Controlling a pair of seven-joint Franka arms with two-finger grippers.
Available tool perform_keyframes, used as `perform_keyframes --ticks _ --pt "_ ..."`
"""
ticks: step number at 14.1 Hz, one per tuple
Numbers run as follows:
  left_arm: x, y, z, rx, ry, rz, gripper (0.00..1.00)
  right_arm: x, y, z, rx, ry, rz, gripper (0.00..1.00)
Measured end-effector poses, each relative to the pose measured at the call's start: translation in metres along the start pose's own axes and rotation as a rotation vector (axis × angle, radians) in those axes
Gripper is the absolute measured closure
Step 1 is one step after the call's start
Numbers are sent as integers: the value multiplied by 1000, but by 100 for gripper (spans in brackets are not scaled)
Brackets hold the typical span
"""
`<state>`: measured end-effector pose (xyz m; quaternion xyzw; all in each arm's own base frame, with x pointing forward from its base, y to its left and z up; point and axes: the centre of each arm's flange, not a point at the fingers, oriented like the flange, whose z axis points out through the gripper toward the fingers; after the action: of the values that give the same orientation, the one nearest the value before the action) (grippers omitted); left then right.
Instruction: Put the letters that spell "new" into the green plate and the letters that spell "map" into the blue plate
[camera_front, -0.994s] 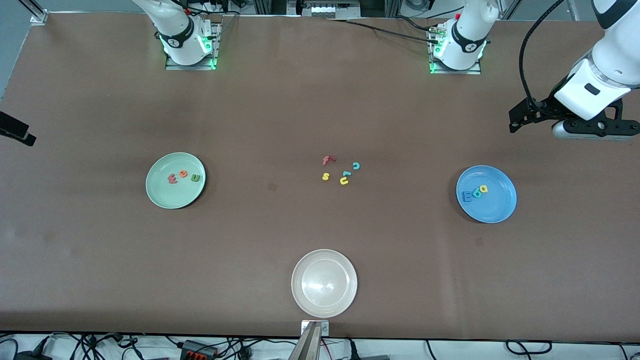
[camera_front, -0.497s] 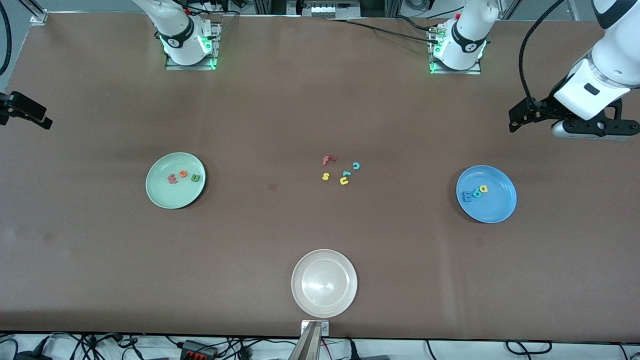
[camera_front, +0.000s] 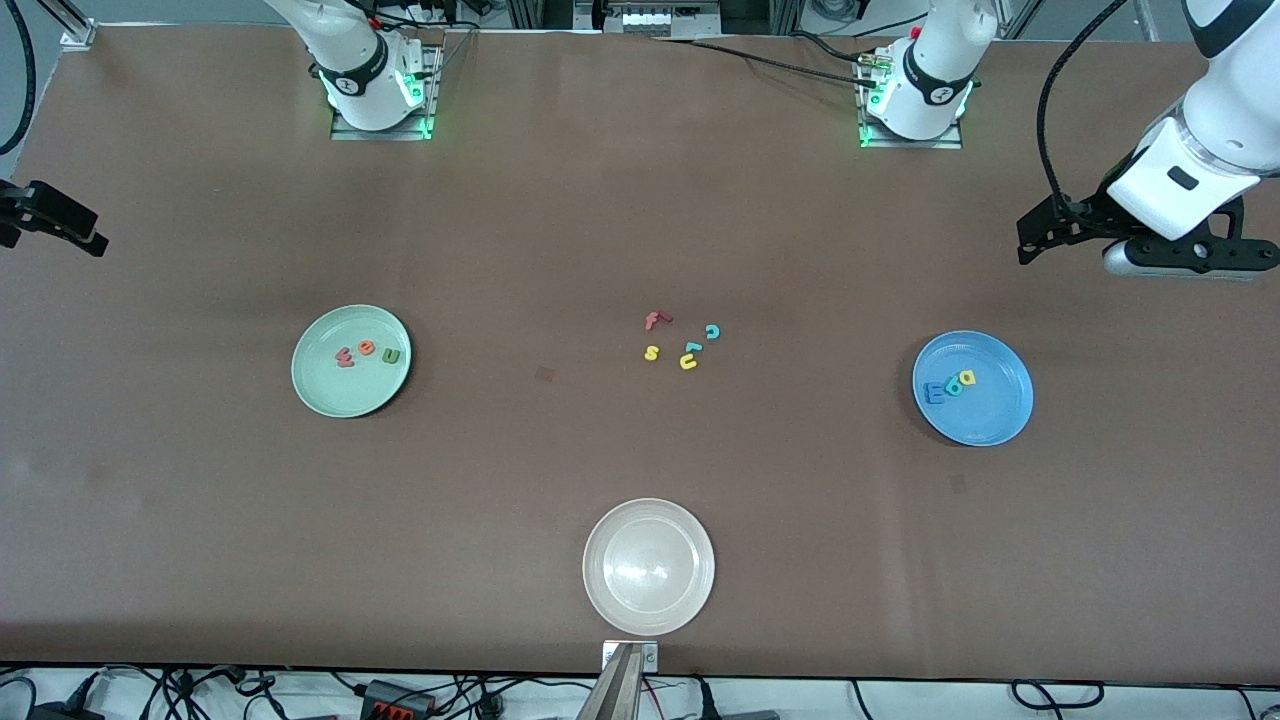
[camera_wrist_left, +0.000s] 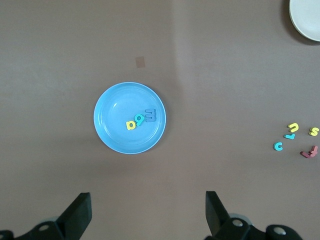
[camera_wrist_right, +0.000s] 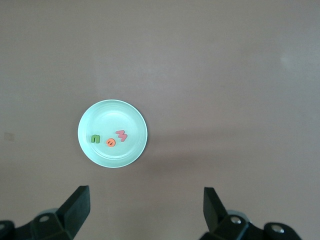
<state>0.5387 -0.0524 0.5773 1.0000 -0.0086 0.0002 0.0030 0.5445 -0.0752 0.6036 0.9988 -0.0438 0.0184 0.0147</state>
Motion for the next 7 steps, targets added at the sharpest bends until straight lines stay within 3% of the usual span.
perform_keyframes --ticks 7 --pt "-3 3 2 2 -22 6 0 0 0 4 -1 -8 0 0"
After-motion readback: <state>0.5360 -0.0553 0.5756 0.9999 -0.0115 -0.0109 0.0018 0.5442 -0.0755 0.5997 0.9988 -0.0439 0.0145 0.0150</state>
